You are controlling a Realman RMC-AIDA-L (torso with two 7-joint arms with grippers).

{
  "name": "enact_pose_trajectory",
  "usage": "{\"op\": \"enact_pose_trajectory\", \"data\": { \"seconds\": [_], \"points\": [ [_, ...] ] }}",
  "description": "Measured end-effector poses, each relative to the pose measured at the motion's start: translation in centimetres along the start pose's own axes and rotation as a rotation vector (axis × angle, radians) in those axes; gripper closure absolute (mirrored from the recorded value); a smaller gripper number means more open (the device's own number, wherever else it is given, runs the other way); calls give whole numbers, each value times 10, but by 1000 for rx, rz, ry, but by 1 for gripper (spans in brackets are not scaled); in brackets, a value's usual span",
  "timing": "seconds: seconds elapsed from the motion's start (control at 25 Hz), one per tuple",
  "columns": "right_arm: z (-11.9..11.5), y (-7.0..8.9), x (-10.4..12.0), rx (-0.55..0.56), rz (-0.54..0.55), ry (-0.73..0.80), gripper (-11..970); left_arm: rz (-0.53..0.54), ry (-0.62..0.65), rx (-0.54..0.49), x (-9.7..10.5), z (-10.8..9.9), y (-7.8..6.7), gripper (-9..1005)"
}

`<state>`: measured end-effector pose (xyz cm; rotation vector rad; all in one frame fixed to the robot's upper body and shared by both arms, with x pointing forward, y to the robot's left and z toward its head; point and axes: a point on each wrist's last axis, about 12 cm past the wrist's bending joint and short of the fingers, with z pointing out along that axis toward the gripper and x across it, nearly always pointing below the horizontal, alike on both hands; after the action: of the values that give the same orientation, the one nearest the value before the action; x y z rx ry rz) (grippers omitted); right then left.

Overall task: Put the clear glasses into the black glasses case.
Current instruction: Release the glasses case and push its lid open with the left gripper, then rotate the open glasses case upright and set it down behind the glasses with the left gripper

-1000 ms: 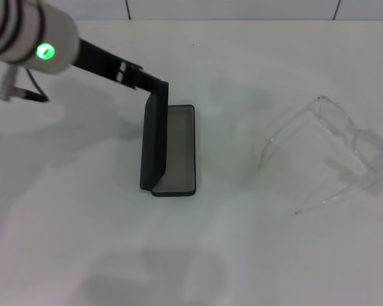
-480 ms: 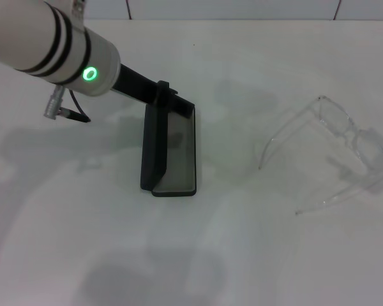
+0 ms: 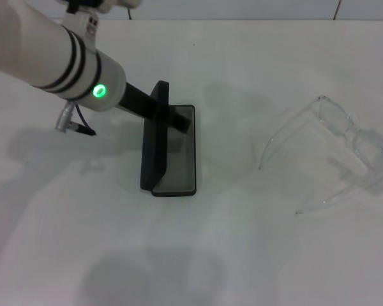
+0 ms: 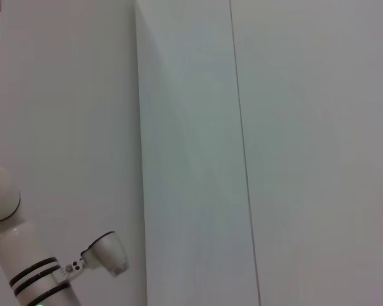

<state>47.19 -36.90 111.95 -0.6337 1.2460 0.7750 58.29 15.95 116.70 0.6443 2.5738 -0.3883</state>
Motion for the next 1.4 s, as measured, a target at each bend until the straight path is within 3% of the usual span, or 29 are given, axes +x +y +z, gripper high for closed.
{"op": "enact_pose_trajectory", "data": {
  "seconds": [0.24,0.44,0.76,1.12,1.2,1.4],
  "points": [
    [0,1,2,5,-6,-4,99,25,1,-9,1,6,-5,169],
    [-3,1,3,13,3,-11,100,34,6,-42,1,7,-2,323],
    [-4,2,3,15,4,-16,99,52,17,-76,3,7,0,398],
    [-6,0,1,31,-4,-23,99,122,6,-80,0,-4,-9,483],
    [-8,0,0,40,-9,-36,99,139,15,-80,0,-4,-10,717],
    [-13,2,-2,49,-13,-54,100,164,21,-78,2,-5,-12,775]
  ]
}}
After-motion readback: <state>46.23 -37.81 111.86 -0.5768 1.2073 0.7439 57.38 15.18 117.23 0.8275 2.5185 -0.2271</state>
